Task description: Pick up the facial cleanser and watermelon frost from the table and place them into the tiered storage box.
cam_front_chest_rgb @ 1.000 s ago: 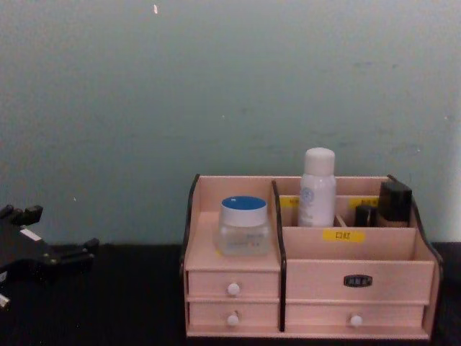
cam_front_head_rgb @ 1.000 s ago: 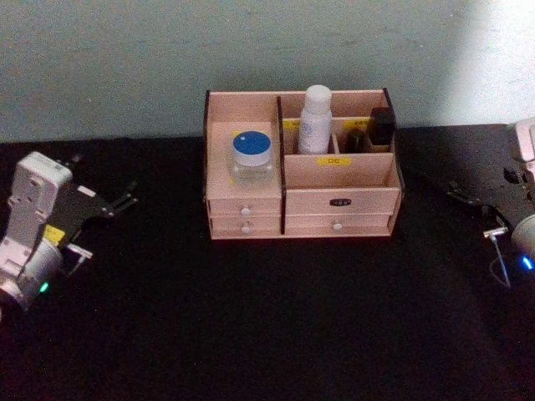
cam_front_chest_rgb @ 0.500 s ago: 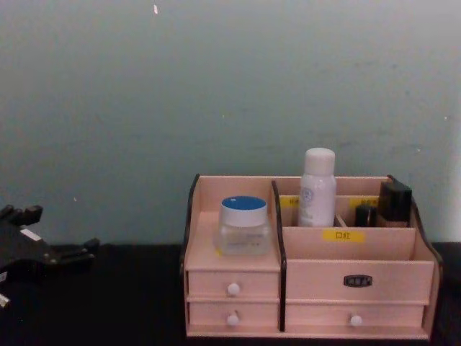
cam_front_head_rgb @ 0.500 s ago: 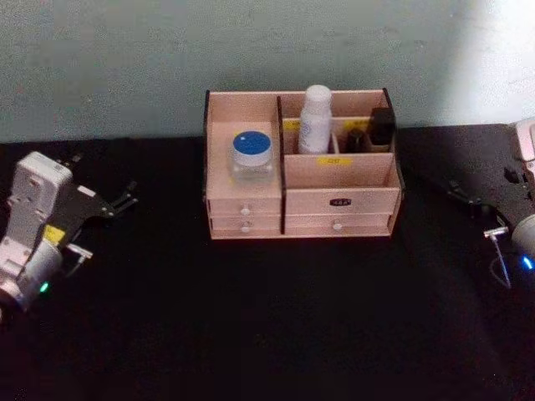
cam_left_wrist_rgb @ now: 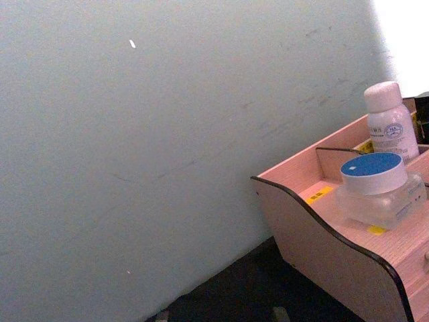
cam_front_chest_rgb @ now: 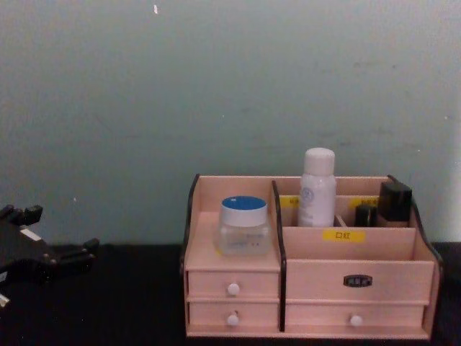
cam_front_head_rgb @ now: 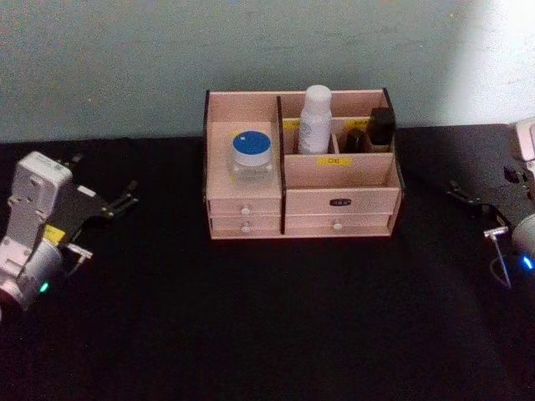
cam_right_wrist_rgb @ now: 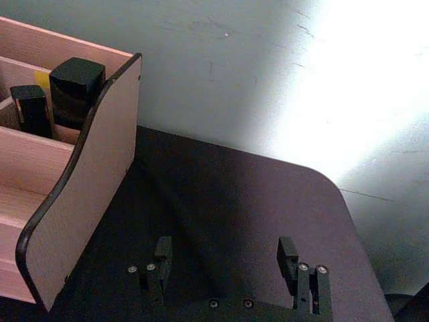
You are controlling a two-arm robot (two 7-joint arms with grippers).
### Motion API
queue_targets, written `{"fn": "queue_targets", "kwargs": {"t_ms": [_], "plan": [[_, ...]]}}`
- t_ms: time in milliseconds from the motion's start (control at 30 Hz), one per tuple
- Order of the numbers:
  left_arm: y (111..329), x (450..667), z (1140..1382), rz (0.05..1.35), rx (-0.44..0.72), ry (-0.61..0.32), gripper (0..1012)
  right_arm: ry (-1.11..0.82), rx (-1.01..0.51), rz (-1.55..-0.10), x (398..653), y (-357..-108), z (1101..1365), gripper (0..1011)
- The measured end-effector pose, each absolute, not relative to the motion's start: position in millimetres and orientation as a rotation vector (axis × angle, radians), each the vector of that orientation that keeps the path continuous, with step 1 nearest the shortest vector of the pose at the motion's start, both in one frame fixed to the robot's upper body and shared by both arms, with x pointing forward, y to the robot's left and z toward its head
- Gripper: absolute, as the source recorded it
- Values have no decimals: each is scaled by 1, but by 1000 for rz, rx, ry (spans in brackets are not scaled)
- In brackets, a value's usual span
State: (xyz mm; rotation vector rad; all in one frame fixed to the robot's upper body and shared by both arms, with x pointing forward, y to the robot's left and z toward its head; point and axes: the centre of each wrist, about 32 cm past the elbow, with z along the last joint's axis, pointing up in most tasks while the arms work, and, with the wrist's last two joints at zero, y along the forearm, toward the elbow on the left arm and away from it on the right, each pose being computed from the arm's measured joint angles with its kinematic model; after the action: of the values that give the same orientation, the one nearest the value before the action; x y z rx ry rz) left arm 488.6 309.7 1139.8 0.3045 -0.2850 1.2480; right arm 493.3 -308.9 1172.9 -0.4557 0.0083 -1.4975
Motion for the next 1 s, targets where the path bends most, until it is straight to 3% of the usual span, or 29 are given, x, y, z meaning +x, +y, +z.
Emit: {"fn": "queue_targets", "kwargs": {"t_ms": [1000], "plan": [[310,489,1140,1248,304,-285,1001,8,-456,-1497,493,-309,1173,1002]]}}
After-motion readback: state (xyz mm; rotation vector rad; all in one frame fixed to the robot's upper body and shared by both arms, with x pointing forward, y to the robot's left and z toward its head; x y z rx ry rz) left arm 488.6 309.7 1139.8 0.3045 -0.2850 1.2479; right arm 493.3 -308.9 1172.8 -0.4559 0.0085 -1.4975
